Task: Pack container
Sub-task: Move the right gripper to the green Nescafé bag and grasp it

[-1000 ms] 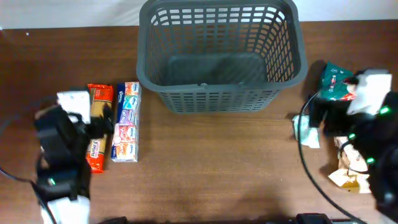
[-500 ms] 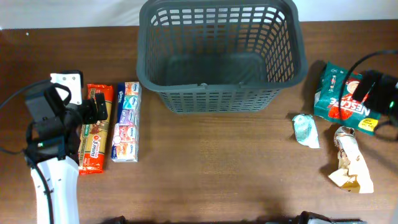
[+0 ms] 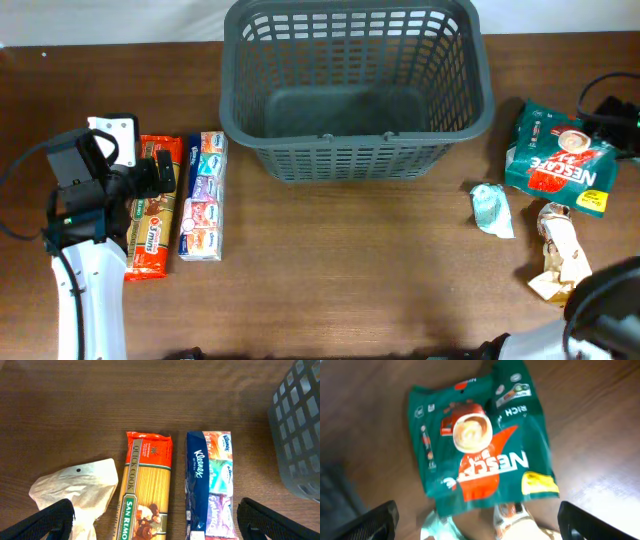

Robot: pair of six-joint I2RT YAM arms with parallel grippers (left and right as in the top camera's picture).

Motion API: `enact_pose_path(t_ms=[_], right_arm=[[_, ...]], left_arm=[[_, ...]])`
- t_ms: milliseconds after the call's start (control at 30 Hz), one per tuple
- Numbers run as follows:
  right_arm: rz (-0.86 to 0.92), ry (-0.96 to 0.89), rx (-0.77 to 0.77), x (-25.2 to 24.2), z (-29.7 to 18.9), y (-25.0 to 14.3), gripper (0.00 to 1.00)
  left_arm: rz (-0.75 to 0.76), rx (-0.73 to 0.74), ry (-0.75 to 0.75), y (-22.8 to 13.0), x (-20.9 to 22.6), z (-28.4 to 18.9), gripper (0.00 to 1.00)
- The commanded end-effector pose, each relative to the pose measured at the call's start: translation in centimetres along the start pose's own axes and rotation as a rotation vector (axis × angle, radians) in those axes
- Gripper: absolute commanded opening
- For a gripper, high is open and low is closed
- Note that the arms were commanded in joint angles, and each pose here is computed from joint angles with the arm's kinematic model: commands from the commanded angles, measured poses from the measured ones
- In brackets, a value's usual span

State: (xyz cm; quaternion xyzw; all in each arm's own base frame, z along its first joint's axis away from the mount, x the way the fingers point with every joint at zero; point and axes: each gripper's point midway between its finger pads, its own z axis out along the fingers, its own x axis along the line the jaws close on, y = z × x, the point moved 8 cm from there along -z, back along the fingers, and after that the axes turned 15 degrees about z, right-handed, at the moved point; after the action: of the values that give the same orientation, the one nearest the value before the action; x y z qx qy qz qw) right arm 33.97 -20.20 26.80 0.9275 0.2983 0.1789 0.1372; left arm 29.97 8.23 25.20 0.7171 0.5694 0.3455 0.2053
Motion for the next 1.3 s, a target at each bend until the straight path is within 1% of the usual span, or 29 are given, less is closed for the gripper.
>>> enact_pose_path(t_ms=[0, 133, 233, 300, 433, 567, 667, 867, 967, 1200, 1233, 1267], right_arm=[[0.009, 0.002, 0.019, 0.4, 2.9, 0.6, 0.99], [-0.071, 0.007, 0.008, 0.3, 5.5, 1.6, 0.99], [-0.045, 0.118, 0.024, 0.1, 6.7, 2.4, 0.99], [-0.037, 0.144, 0.018, -0.1, 7.3, 2.8, 0.99], [-0.030, 0.011, -0.040, -1.6, 8.1, 3.7, 0.99], [-0.005, 0.025, -0.053, -2.6, 8.3, 4.4, 0.99], [0.009, 0.031, -0.008, -3.2, 9.4, 4.0, 0.99], [0.032, 0.009, 0.161, -4.5, 13.9, 1.4, 0.99], [-0.009, 0.073, 0.249, -4.3, 15.6, 0.1, 0.99], [-0.018, 0.072, 0.319, -4.1, 17.8, -1.3, 1.00], [-0.016, 0.070, 0.326, -4.2, 18.1, -1.4, 0.93], [-0.014, 0.066, 0.336, -4.3, 18.4, -1.6, 0.75]], left_arm=[[0.012, -0.020, -0.006, 0.6, 0.2, -0.1, 0.99], [0.012, -0.020, -0.006, 0.6, 0.2, -0.1, 0.99], [0.012, -0.020, -0.006, 0.6, 0.2, -0.1, 0.99], [0.012, -0.020, -0.006, 0.6, 0.2, -0.1, 0.99], [0.012, -0.020, -0.006, 0.6, 0.2, -0.1, 0.99], [0.012, -0.020, -0.006, 0.6, 0.2, -0.1, 0.99], [0.012, -0.020, -0.006, 0.6, 0.2, -0.1, 0.99], [0.012, -0.020, -0.006, 0.6, 0.2, -0.1, 0.99], [0.012, -0.020, -0.006, 0.6, 0.2, -0.1, 0.99], [0.012, -0.020, -0.006, 0.6, 0.2, -0.1, 0.99], [0.012, -0.020, -0.006, 0.6, 0.2, -0.1, 0.99], [0.012, -0.020, -0.006, 0.6, 0.2, -0.1, 0.99]])
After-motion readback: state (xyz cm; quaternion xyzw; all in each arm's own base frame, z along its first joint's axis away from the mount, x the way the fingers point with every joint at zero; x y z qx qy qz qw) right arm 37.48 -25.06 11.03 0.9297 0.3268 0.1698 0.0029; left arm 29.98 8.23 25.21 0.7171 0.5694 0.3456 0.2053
